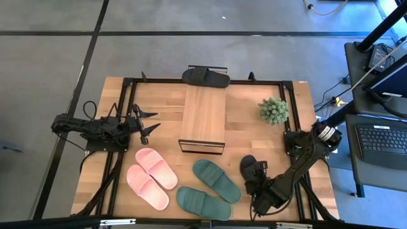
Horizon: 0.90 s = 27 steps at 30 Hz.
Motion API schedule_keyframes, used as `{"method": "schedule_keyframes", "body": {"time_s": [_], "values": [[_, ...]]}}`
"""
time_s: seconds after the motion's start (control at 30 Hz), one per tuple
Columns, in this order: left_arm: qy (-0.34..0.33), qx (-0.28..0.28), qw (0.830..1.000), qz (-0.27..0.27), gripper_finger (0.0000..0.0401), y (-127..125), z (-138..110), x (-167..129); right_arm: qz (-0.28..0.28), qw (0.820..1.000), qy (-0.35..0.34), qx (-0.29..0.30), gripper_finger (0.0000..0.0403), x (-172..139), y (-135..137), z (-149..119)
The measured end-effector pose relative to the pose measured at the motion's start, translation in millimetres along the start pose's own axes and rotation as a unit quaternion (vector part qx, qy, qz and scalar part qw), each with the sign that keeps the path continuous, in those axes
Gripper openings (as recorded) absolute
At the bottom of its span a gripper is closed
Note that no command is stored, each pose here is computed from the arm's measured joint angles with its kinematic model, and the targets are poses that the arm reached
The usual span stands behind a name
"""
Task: Pick and place slides into the shelf
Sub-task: Put the black slipper on the shelf
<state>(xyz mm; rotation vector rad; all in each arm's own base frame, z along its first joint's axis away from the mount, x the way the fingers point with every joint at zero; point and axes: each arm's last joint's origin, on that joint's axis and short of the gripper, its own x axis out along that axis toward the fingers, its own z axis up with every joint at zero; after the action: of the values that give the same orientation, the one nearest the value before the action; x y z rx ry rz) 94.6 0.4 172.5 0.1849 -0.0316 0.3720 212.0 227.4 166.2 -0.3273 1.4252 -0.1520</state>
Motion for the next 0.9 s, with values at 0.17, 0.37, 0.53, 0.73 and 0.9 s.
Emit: {"method": "schedule_keyframes", "body": {"time_s": [0.17, 0.37, 0.53, 0.73, 0.9], "values": [[0.000, 0.000, 1.000, 0.000, 0.0217, 0.0, 0.0, 0.0, -0.009, 1.000, 0.006, -0.002, 0.0227, 0.9, -0.9, -1.0], [0.000, 0.000, 1.000, 0.000, 0.0217, 0.0, 0.1, 0.0, -0.044, 0.999, 0.013, 0.010, 0.0227, 0.8, -6.0, -4.1], [0.000, 0.000, 1.000, 0.000, 0.0217, 0.0, 0.1, 0.0, -0.068, 0.998, 0.010, 0.009, 0.0227, 0.6, -8.9, -5.6], [0.000, 0.000, 1.000, 0.000, 0.0217, 0.0, 0.1, 0.0, -0.089, 0.996, 0.000, 0.004, 0.0227, 0.7, -10.8, -5.8], [0.000, 0.000, 1.000, 0.000, 0.0217, 0.1, 0.1, 0.0, -0.107, 0.994, -0.010, 0.000, 0.0227, 0.9, -12.4, -6.1]]}}
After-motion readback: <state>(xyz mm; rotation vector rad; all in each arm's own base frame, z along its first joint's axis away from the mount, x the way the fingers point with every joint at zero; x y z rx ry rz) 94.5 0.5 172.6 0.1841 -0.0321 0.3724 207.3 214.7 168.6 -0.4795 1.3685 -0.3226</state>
